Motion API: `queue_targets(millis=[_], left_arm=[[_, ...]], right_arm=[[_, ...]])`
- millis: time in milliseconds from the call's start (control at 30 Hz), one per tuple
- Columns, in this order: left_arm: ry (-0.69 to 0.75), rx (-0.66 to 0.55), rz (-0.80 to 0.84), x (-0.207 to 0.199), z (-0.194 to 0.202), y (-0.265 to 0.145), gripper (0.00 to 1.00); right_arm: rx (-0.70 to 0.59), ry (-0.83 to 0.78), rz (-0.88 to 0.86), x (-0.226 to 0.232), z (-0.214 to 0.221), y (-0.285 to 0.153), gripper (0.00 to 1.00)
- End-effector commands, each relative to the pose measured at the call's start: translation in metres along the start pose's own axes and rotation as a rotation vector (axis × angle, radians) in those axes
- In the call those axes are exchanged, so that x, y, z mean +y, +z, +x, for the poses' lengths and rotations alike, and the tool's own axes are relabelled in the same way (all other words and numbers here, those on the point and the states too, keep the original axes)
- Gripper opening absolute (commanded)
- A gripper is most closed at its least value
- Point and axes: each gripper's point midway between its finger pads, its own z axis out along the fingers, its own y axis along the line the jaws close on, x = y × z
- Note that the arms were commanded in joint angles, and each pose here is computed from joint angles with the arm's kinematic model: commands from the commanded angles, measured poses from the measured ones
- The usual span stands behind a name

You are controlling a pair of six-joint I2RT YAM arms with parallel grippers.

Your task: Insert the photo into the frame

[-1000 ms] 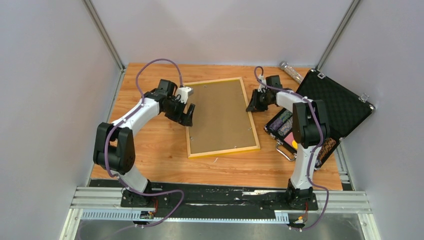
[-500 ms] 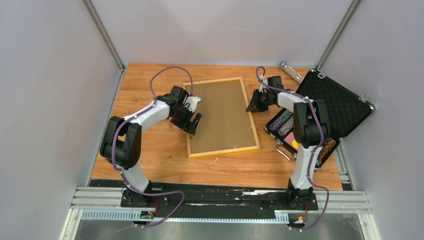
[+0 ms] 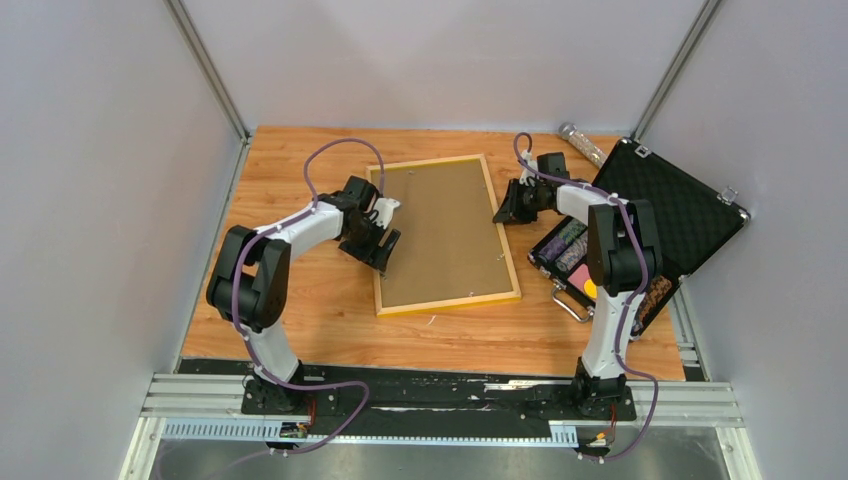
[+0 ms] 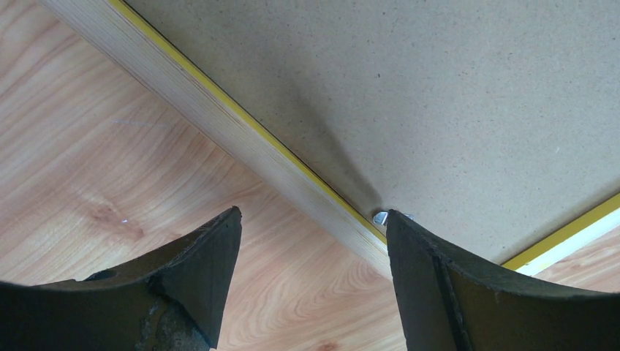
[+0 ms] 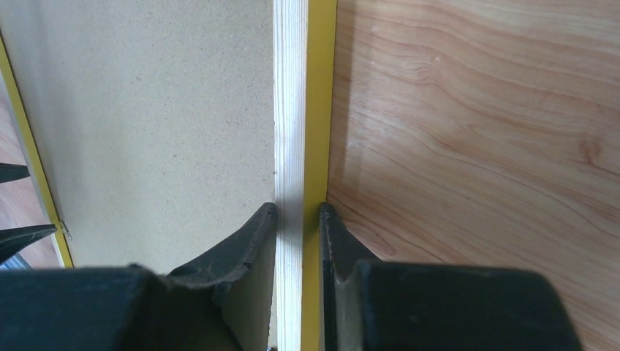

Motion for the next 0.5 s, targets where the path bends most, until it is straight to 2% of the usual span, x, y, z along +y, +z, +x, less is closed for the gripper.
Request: queue_targets(millis=[0, 467], left_arm=[[-0.001, -0.013, -0.013, -0.0004, -0.0059, 0.0057, 0.8], [0.021, -0.01, -0.024, -0.0063, -0.0084, 0.0117, 0.8]], right_arm=[[0.008, 0.039, 0.038, -0.0151, 0.0058, -0.0033, 0.0], [0.016, 0.042, 0.039, -0.0169, 0.0083, -0.0012, 0.0]])
